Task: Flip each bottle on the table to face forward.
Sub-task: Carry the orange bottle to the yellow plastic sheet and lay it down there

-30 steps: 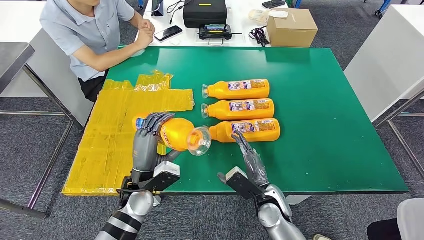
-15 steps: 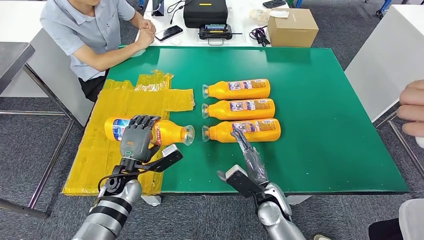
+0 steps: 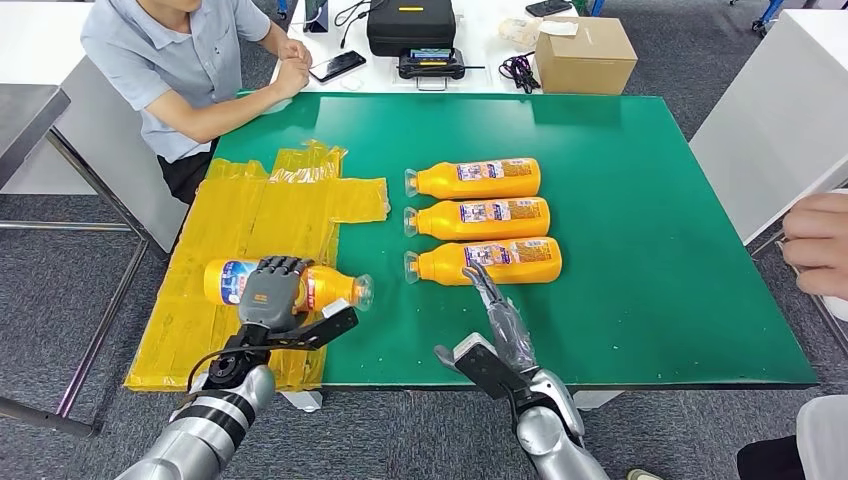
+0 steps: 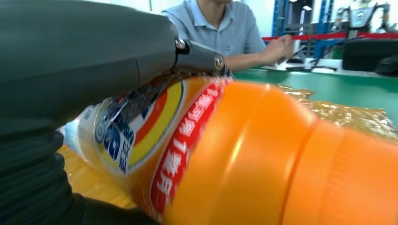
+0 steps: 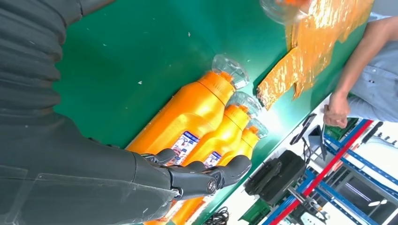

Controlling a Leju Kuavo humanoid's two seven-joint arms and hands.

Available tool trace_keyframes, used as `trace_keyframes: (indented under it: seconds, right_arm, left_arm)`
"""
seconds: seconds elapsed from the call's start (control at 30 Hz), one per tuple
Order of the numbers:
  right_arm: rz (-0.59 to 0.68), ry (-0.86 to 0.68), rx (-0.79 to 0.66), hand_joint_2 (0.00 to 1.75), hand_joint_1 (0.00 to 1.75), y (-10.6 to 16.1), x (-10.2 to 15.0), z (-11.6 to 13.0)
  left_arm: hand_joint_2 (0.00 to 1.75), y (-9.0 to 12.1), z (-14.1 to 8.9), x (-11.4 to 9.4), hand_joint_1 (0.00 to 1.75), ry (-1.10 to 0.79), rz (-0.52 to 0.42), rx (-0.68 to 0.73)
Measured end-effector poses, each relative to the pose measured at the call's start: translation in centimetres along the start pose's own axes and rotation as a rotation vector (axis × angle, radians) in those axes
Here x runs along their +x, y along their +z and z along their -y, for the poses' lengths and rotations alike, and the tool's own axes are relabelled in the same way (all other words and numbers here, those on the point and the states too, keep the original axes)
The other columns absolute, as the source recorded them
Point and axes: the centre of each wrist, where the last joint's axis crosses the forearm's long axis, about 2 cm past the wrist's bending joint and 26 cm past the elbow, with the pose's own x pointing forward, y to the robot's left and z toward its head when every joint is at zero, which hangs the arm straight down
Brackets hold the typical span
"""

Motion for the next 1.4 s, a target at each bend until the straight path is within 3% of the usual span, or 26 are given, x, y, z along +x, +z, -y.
trace_keyframes:
  seconds: [0.03, 0.1, 0.23, 0.27, 1.17, 1.4]
  right_arm:
    - [-0.002, -0.003, -0.001, 1.75, 0.00, 0.0, 0.0, 0.0]
    - [-0.005, -0.007, -0.002, 1.75, 0.00, 0.1, -0.1, 0.1]
    - [-0.008, -0.011, -0.005, 1.75, 0.00, 0.2, -0.2, 0.2]
    - [-0.008, -0.012, -0.005, 1.75, 0.00, 0.2, -0.2, 0.2]
    - [-0.017, -0.026, -0.005, 1.75, 0.00, 0.5, -0.2, 0.1]
    - [-0.036, -0.011, -0.019, 1.75, 0.00, 1.4, -0.3, 0.0]
  left_arm:
    - [1.75, 0.0, 0.1, 0.0, 0.71, -0.003, 0.002, -0.014]
    - [1.75, 0.1, 0.3, 0.1, 0.66, -0.008, 0.006, -0.043]
    - [1.75, -0.1, 0.4, 0.2, 0.04, -0.018, 0.011, -0.076]
    - [1.75, -0.1, 0.5, 0.2, 0.01, -0.019, 0.012, -0.083]
    - [1.75, -0.9, 0.4, 0.8, 0.00, -0.055, -0.008, -0.164]
    - [1.75, 0.7, 0.9, 2.4, 0.00, 0.013, 0.056, -0.085]
